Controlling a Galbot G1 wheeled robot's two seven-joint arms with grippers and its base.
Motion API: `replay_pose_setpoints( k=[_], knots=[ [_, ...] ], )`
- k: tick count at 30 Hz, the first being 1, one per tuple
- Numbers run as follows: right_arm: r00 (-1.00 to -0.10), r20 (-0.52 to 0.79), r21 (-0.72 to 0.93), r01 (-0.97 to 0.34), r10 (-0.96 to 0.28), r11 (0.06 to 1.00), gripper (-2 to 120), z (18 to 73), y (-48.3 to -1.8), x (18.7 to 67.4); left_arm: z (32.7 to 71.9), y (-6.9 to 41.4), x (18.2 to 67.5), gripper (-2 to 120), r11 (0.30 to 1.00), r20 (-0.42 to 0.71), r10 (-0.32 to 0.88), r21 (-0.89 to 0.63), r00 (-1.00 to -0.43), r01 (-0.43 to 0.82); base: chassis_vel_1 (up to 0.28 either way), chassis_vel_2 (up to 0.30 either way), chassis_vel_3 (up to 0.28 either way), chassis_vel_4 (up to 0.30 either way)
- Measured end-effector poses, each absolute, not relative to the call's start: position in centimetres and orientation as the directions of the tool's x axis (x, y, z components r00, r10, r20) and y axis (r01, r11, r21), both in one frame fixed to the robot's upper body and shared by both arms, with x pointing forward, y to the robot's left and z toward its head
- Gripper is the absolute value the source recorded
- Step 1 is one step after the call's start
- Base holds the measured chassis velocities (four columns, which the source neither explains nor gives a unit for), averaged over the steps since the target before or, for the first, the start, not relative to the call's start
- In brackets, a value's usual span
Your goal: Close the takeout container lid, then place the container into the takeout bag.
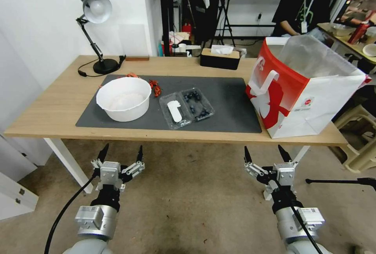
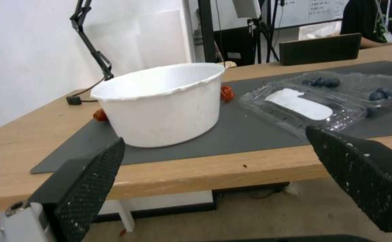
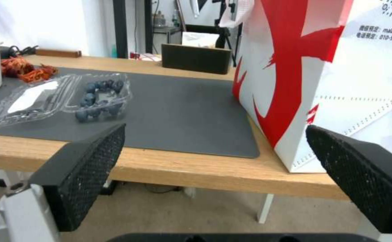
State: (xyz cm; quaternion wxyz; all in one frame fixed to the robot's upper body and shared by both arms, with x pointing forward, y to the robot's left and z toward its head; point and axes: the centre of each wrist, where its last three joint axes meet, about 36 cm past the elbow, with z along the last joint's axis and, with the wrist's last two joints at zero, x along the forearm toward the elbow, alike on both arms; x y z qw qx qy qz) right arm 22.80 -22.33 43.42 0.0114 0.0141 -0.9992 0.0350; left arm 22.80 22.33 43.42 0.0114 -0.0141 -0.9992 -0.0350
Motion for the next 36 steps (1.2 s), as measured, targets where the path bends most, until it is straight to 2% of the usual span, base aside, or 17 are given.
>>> replay_pose_setpoints(
  k=[24, 27, 29, 30, 31, 36],
  knots=[
    [-0.999, 0.025, -0.065, -0.028, -0.026, 0.997, 100, 43.4, -22.3, 22.9, 43.5, 22.3, 22.8, 100, 0.998, 0.025, 0.027, 0.064, -0.999, 0.029, 0.000, 0.000, 0.000, 0.000],
    [-0.999, 0.042, -0.018, 0.005, 0.005, 1.000, 100, 44.2, -22.9, 23.8, 44.5, 20.9, 23.6, 100, 0.999, 0.053, 0.031, -0.039, -0.998, 0.029, 0.000, 0.000, 0.000, 0.000],
    [-0.999, 0.042, -0.018, 0.005, 0.005, 1.000, 100, 44.2, -22.9, 23.8, 44.5, 20.9, 23.6, 100, 0.999, 0.053, 0.031, -0.039, -0.998, 0.029, 0.000, 0.000, 0.000, 0.000],
    [-0.997, 0.066, 0.050, 0.045, 0.042, 0.998, 100, 45.5, -23.7, 25.1, 46.2, 19.1, 24.4, 100, 0.983, 0.086, 0.059, -0.177, -0.995, 0.043, 0.000, 0.000, 0.000, 0.000],
    [-0.996, 0.075, 0.072, 0.056, 0.050, 0.996, 100, 46.0, -23.9, 25.5, 46.4, 18.8, 24.6, 100, 0.978, 0.082, 0.065, -0.202, -0.995, 0.047, 0.000, 0.000, 0.000, 0.000],
    [-0.997, 0.067, 0.148, 0.047, 0.037, 0.988, 100, 46.6, -24.7, 27.0, 45.7, 18.6, 24.5, 100, 0.973, 0.022, 0.048, -0.228, -0.999, 0.042, 0.000, 0.000, 0.000, 0.000]
  ],
)
